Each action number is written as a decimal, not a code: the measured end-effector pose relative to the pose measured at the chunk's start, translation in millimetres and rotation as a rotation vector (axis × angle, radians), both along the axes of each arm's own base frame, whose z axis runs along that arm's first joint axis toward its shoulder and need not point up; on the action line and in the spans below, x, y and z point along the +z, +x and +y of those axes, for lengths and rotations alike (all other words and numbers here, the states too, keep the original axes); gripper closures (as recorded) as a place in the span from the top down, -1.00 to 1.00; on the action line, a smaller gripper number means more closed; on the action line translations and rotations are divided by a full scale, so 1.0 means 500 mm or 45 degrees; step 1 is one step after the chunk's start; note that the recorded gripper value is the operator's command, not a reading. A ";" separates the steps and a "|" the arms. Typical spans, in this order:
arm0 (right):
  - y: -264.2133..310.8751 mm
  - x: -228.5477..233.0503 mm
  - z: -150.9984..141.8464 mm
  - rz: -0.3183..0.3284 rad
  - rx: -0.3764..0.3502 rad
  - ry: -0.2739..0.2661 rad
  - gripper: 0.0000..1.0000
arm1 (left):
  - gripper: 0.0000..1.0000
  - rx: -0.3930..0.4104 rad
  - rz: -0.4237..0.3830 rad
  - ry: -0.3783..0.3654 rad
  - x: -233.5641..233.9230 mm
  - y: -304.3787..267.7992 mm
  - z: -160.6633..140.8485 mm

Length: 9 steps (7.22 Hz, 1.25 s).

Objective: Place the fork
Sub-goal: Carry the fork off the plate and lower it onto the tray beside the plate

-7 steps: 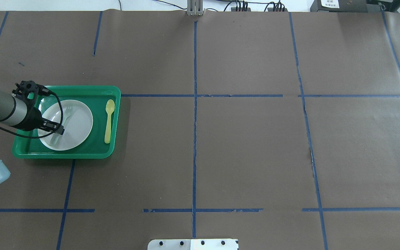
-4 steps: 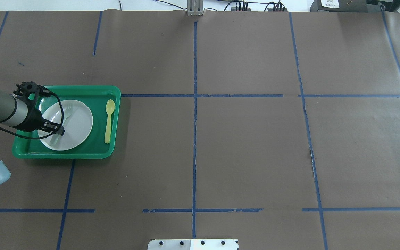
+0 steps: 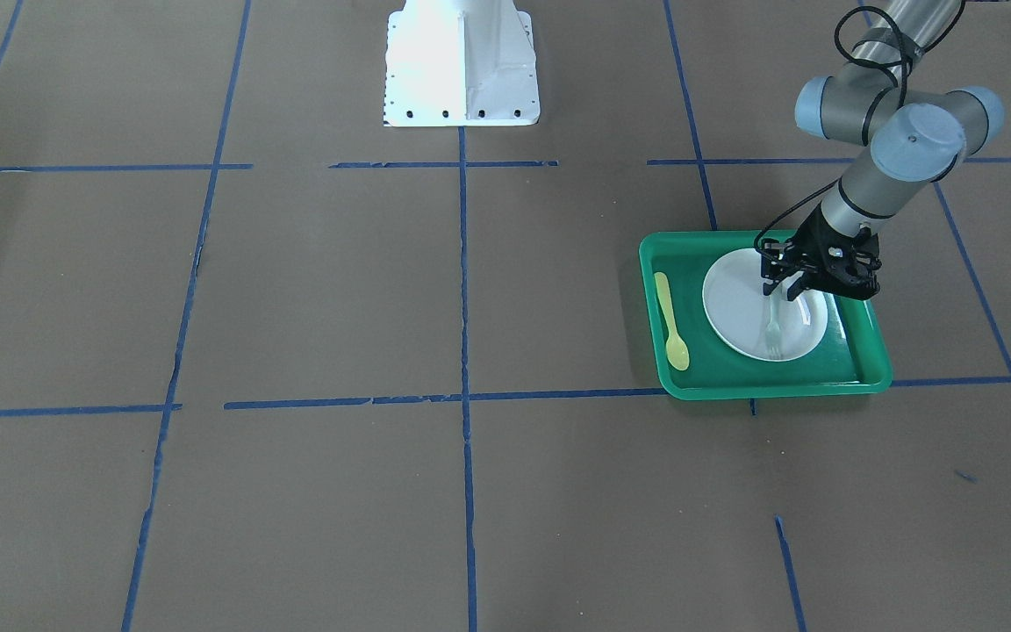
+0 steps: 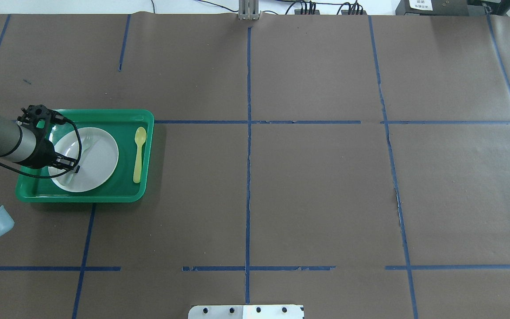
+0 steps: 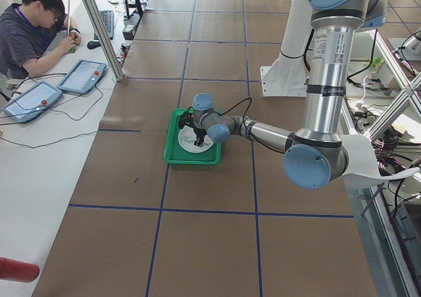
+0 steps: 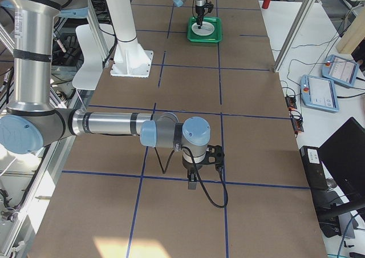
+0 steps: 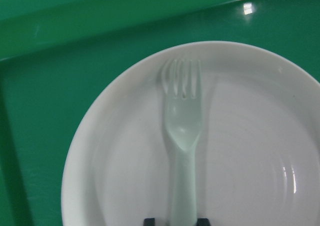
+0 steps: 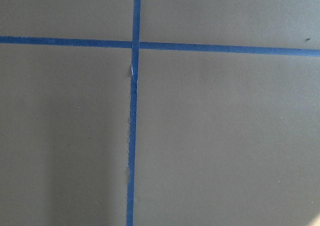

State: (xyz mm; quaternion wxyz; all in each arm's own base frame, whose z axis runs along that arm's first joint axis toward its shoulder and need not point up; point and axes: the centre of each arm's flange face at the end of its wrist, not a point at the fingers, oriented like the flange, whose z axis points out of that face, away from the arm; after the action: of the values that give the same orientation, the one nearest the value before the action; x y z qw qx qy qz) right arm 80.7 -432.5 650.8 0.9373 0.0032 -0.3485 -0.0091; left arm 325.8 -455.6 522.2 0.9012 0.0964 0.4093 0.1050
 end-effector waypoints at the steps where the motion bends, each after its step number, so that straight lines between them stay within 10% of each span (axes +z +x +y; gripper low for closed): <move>1: 0.000 0.000 0.000 0.000 0.000 0.000 1.00 | -1.00 -0.005 0.002 -0.005 -0.002 0.000 0.000; 9: 0.000 0.000 0.000 0.000 0.000 0.000 1.00 | -1.00 -0.106 -0.053 -0.344 0.030 -0.144 -0.054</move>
State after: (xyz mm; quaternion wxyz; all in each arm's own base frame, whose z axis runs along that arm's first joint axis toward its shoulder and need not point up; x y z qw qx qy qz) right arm 80.7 -432.5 650.9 0.9373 0.0032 -0.3485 -0.0091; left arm 253.9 -482.7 537.0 0.9178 -0.0112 0.3967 0.0135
